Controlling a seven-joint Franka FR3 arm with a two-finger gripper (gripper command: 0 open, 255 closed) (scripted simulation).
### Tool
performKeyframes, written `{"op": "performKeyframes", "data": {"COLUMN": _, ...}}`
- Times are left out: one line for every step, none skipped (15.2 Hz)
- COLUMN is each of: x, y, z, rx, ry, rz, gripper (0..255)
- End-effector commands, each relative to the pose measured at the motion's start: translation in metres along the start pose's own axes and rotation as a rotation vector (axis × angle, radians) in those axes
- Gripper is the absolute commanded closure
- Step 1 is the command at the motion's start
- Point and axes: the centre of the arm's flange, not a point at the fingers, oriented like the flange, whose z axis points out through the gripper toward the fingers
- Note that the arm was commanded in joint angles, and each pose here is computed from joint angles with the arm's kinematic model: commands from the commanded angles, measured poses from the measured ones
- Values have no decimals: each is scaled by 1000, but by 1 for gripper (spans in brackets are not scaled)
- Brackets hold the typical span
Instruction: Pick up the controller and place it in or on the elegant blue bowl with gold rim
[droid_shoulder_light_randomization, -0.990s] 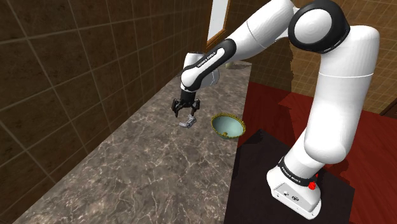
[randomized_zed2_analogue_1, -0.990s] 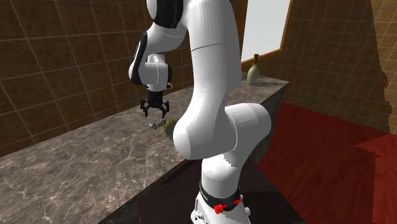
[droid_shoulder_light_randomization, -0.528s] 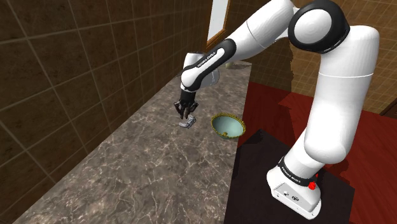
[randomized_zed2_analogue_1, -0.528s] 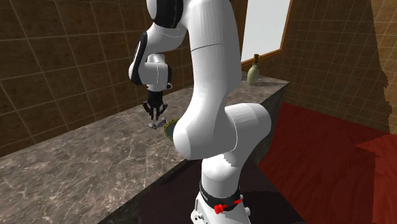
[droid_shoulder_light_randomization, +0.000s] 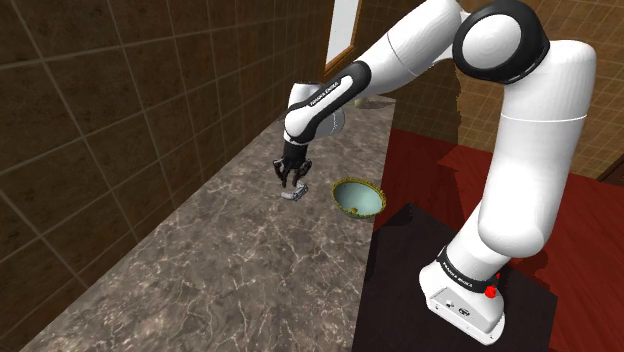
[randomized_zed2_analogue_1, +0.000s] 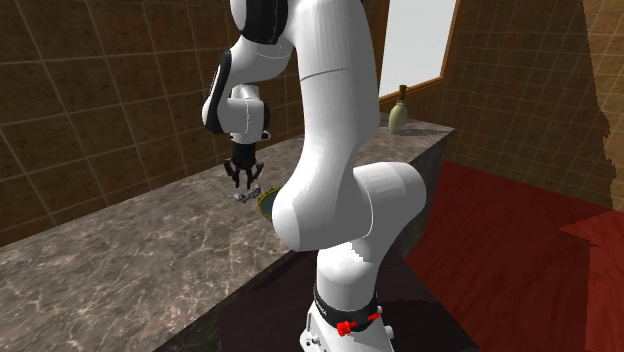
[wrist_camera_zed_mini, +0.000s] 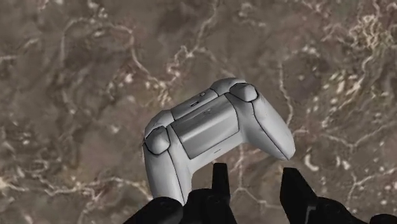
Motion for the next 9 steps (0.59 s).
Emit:
{"op": "performKeyframes", "data": {"x": 13, "y": 6, "z": -4, "rx": -33, "ry": -43, "rz": 12, "gripper": 0}}
{"op": "performKeyframes", "data": {"x": 26, "y": 11, "z": -8, "rx": -66, "ry": -86, "rz": 24, "gripper": 0}}
{"op": "performKeyframes", "data": {"x": 40, "y": 17, "z": -11, "rx": -99, "ry": -129, "rz": 36, "gripper": 0}}
{"op": "performKeyframes", "data": {"x": 53, "y": 23, "z": -14, "rx": -132, "ry": -172, "rz": 48, "gripper": 0}}
{"op": "performKeyframes", "data": {"x": 56, "y": 24, "z": -15, "rx": -138, "ry": -179, "rz": 50, "gripper": 0}}
{"op": "performKeyframes", "data": {"x": 55, "y": 24, "z": -9, "rx": -138, "ry": -179, "rz": 50, "gripper": 0}}
{"op": "performKeyframes", "data": {"x": 54, "y": 25, "z": -4, "rx": -138, "ry": -179, "rz": 50, "gripper": 0}}
{"op": "performKeyframes", "data": {"x": 53, "y": 26, "z": 1, "rx": -138, "ry": -179, "rz": 50, "gripper": 0}}
{"op": "performKeyframes", "data": {"x": 52, "y": 27, "z": 6, "rx": -138, "ry": -179, "rz": 50, "gripper": 0}}
